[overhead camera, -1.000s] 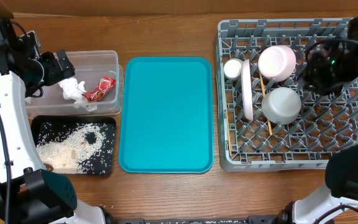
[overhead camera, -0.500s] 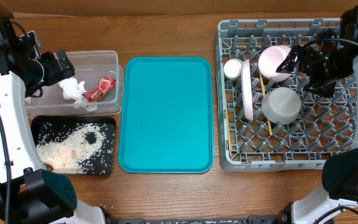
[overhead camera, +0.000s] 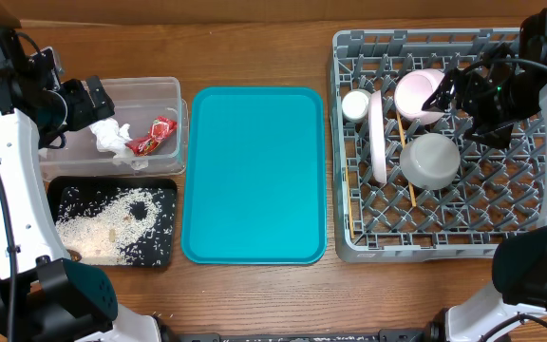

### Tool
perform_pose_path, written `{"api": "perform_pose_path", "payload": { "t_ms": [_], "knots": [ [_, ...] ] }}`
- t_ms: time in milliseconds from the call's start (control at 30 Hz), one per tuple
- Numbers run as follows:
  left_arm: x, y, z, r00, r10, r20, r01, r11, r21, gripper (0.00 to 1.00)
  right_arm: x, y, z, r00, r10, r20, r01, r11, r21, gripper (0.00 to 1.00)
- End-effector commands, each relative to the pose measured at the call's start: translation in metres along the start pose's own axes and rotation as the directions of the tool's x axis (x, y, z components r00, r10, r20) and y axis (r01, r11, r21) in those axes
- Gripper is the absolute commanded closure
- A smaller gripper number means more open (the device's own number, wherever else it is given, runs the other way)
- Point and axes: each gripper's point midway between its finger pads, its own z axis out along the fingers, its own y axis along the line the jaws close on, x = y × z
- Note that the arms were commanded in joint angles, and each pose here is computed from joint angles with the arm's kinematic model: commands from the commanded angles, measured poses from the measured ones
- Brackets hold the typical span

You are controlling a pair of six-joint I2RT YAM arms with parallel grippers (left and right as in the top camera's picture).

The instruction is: Sort waste into correct bins and load items into the dishwasher

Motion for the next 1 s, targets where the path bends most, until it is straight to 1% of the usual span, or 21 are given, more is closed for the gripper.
{"api": "perform_pose_path", "payload": {
  "t_ms": [0, 167, 300, 400, 500, 667, 800, 900, 967],
  "knots": [
    [-0.007, -0.005, -0.013, 0.999, 0.001, 0.04, -0.002, 1.0, 0.014, 0.0, -0.003, 0.005, -0.009, 0.999, -0.016, 0.033, 0.017, 1.0, -0.012, 0.0],
    [-0.007, -0.005, -0.013, 0.999, 0.001, 0.04, -0.001, 1.0, 0.014, 0.0, -0.003, 0.006, -0.012, 0.999, -0.022, 0.047, 0.023, 1.0, -0.015, 0.0],
    [-0.007, -0.005, -0.013, 0.999, 0.001, 0.04, -0.001, 1.0, 0.014, 0.0, 0.002, 0.013, -0.029, 0.994, -0.043, 0.096, 0.046, 0.999, -0.025, 0.0],
    [-0.007, -0.005, -0.013, 0.999, 0.001, 0.04, -0.001, 1.0, 0.014, 0.0, 0.009, 0.023, -0.055, 0.979, -0.081, 0.188, 0.09, 0.995, -0.039, 0.0],
    [-0.007, -0.005, -0.013, 0.999, 0.001, 0.04, -0.002, 1.0, 0.014, 0.0, 0.022, 0.036, -0.092, 0.943, -0.126, 0.309, 0.149, 0.987, -0.052, 0.0],
    [-0.007, -0.005, -0.013, 0.999, 0.001, 0.04, -0.001, 1.0, 0.014, 0.0, 0.064, 0.054, -0.15, 0.856, -0.186, 0.482, 0.242, 0.968, -0.057, 0.0],
    [-0.007, -0.005, -0.013, 0.999, 0.001, 0.04, -0.001, 1.0, 0.014, 0.0, 0.109, 0.072, -0.187, 0.764, -0.251, 0.594, 0.35, 0.935, -0.056, 0.0],
    [-0.007, -0.005, -0.013, 0.999, 0.001, 0.04, -0.002, 1.0, 0.014, 0.0, 0.143, 0.092, -0.215, 0.657, -0.31, 0.687, 0.471, 0.88, -0.053, 0.0],
    [-0.007, -0.005, -0.013, 0.999, 0.001, 0.04, -0.001, 1.0, 0.014, 0.0, 0.166, 0.104, -0.239, 0.552, -0.336, 0.763, 0.556, 0.83, -0.037, 0.0]
  ]
}}
